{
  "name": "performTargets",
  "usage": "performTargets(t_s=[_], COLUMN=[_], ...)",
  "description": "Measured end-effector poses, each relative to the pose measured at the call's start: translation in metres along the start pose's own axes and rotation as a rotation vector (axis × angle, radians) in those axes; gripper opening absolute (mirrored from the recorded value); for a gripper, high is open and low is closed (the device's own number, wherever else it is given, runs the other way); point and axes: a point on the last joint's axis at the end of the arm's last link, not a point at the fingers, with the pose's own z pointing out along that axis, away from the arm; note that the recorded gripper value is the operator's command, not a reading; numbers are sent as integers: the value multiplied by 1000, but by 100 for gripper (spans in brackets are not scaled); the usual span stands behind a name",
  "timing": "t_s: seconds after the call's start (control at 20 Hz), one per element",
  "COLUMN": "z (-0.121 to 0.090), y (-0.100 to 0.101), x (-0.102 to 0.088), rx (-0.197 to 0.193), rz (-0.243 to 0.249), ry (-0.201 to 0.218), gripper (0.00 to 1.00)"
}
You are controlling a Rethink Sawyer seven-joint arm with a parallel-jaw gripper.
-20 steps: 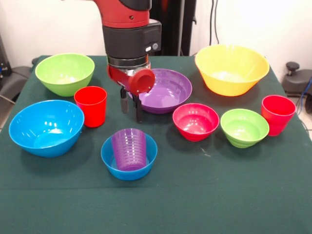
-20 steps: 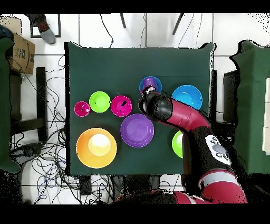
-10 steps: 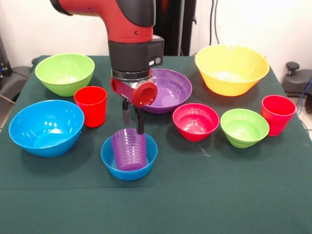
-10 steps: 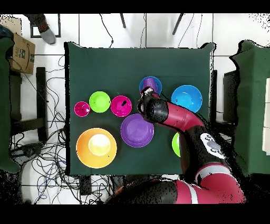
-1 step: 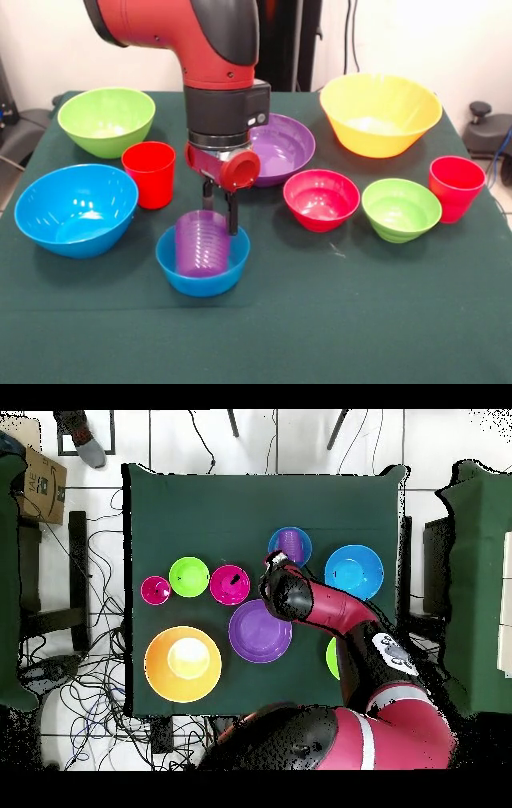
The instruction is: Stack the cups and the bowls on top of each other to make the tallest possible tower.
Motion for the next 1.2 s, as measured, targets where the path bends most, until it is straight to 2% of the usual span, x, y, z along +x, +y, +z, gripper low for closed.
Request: performTargets(t_s=[0.6, 0.9, 1.05, 1.1, 1.2], z=[0, -1, -2, -2, -3], y=[1, 5, 6, 7, 9], x=[-1, -6, -13, -16, -18], rx=[-6, -28, -50, -61, -72], rz=[0, 4, 13, 16, 16], ry=[-9, -27, -53, -68, -83], gripper=[100, 100, 100, 0, 0])
